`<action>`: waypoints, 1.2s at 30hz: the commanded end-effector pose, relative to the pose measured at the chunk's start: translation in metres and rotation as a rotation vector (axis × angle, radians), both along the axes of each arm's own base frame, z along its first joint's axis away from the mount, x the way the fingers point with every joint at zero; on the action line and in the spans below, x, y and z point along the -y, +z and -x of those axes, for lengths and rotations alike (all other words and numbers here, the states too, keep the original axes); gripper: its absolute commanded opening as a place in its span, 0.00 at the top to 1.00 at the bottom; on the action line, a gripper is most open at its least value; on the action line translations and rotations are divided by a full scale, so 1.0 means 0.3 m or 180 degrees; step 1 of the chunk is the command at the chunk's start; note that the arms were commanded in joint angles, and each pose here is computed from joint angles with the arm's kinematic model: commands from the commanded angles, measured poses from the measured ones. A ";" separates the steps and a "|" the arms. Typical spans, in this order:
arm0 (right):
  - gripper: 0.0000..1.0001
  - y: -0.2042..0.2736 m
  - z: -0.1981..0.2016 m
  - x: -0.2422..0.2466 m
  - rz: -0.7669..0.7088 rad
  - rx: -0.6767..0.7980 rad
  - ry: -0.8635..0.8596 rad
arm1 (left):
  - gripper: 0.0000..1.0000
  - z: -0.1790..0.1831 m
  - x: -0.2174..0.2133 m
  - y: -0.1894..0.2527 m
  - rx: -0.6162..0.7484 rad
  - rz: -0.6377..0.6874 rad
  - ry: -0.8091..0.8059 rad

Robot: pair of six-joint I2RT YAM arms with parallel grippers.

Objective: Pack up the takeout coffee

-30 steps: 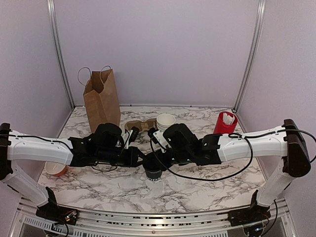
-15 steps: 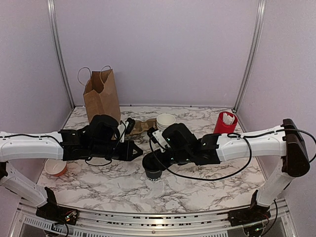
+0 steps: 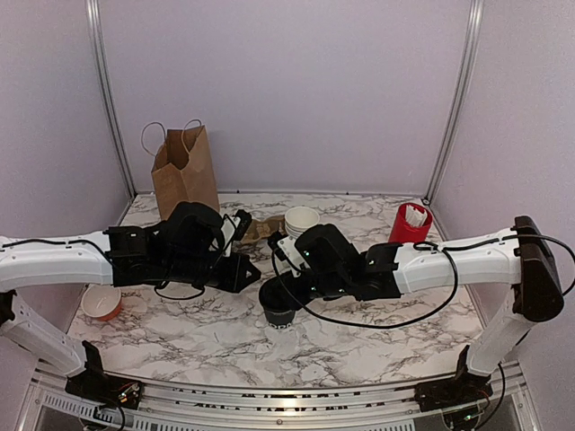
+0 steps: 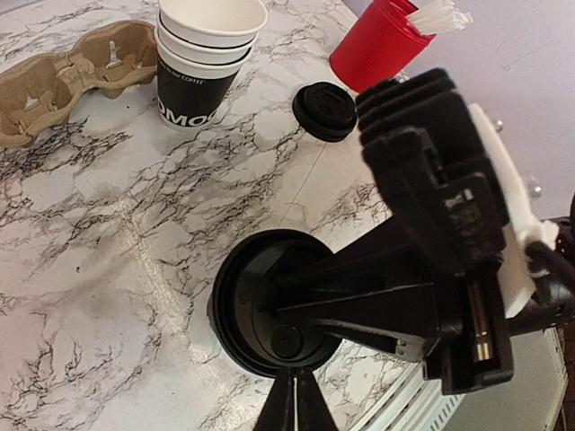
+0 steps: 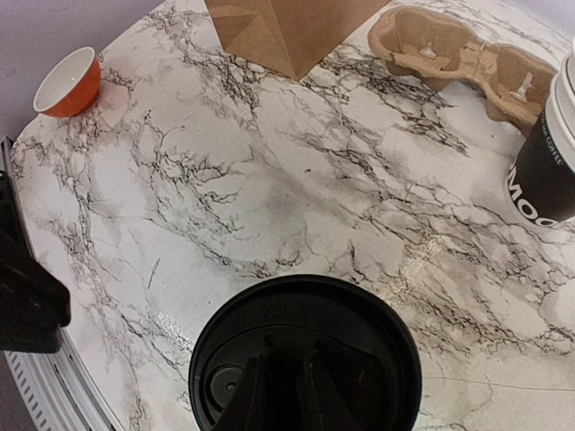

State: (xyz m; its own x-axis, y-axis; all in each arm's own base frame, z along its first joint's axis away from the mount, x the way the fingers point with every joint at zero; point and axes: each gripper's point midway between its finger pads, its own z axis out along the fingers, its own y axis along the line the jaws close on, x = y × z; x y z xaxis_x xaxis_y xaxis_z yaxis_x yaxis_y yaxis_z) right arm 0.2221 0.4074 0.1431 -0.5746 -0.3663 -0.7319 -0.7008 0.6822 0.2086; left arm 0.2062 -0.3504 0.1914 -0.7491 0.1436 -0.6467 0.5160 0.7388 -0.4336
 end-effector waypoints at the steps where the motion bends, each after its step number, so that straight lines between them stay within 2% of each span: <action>1: 0.85 -0.053 0.010 0.007 0.0146 -0.0095 -0.0017 | 0.98 0.005 -0.010 -0.017 0.0071 -0.0224 0.0007; 10: 0.85 -0.067 0.016 0.008 0.0148 -0.0115 -0.0005 | 1.00 0.063 0.036 -0.318 -0.0450 -0.0378 -0.0151; 12: 0.85 -0.065 0.013 0.006 0.0143 -0.0116 -0.0005 | 1.00 0.058 0.032 -0.293 -0.0382 -0.0340 -0.0117; 19: 0.85 -0.061 0.013 -0.005 0.0132 -0.0112 0.0022 | 0.97 0.014 0.002 -0.037 0.0110 -0.0107 -0.0009; 24: 0.85 -0.067 0.011 -0.008 0.0145 -0.0118 0.0019 | 0.96 0.008 0.024 0.065 0.0211 0.0045 -0.0053; 27: 0.85 -0.075 0.012 -0.009 0.0150 -0.0134 0.0020 | 0.96 0.002 0.039 -0.005 0.0143 -0.0084 -0.0068; 33: 0.85 -0.079 0.015 -0.006 0.0158 -0.0154 0.0019 | 0.97 0.051 0.060 -0.277 -0.0399 -0.0264 -0.0121; 36: 0.85 -0.077 0.017 -0.007 0.0158 -0.0151 0.0034 | 0.98 0.068 0.053 -0.327 -0.0502 -0.0301 -0.0131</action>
State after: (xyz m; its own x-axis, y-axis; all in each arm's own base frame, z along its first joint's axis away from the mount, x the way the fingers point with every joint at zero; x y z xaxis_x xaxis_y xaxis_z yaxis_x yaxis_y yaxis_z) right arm 0.2299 0.4093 0.1418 -0.5725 -0.3450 -0.7438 -0.6857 0.6989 0.2036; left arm 0.1961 -0.3662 0.1173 -0.7992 0.2224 -0.5584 0.5013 0.7593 -0.4150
